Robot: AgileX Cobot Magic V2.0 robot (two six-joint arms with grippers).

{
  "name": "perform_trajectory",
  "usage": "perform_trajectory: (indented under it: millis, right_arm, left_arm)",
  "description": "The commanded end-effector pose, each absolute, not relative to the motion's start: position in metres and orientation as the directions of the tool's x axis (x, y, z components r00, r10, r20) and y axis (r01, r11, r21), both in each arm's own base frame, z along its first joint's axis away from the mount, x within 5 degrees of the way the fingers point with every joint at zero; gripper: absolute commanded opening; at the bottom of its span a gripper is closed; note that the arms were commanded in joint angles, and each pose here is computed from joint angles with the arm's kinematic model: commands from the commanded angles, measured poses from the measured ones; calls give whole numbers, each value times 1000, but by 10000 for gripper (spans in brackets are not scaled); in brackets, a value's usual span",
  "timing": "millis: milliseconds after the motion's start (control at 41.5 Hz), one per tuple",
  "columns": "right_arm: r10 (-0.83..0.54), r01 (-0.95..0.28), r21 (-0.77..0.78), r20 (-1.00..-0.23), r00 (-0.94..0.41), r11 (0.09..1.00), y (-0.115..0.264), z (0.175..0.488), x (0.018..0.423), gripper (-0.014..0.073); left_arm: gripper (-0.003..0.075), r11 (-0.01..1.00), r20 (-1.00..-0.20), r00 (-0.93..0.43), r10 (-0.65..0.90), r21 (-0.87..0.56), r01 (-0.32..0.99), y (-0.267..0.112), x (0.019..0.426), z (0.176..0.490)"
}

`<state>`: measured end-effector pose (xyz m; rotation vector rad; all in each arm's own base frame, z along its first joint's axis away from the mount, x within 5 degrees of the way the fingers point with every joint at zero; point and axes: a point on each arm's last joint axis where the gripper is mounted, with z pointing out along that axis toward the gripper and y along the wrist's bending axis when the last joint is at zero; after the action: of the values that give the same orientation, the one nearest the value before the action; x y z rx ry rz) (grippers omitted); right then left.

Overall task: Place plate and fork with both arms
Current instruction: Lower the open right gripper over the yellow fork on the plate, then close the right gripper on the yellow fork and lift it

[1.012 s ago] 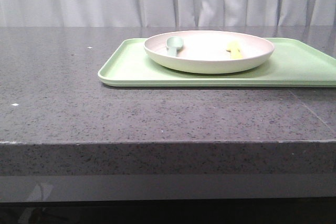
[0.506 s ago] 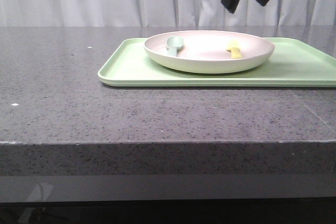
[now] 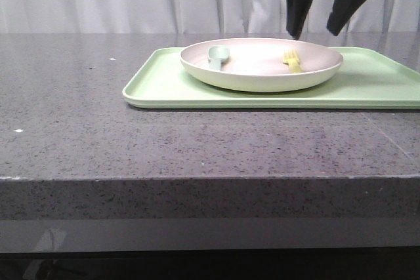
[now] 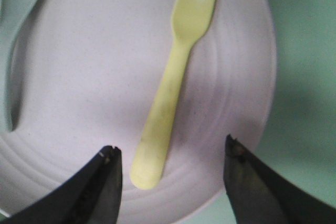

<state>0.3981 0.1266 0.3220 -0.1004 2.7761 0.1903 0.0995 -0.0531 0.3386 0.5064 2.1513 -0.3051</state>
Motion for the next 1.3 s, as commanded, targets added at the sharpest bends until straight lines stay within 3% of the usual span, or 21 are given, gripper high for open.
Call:
perform_trajectory:
  millis: [0,289,819,1036,1276]
  right_arm:
    - [-24,-94,147,-416,-909,985,125,350,399,445]
    - [-3,-59,151,-346,-938,987,125,331,419,445]
    - [13,-41,167,-313,-949,985,125,308,433,444]
    - [12,-41,165,-308,-951,985,125,305,434,316]
    - [11,-40,162,-300,-954,986,126,300,436,300]
  left_arm:
    - [300,882,-865,-460,201,-44,468,-55,101,353]
    - [300,882,-865,-460,201,-44,468,-55,101,353]
    - [300,882,-865,-460,201,-44,468,-55,101,353]
    - [300,882,-865,-460,201,-44,468,-55,101,353]
    - [300,882,-865,-460,201,-44,468,-55,101,353]
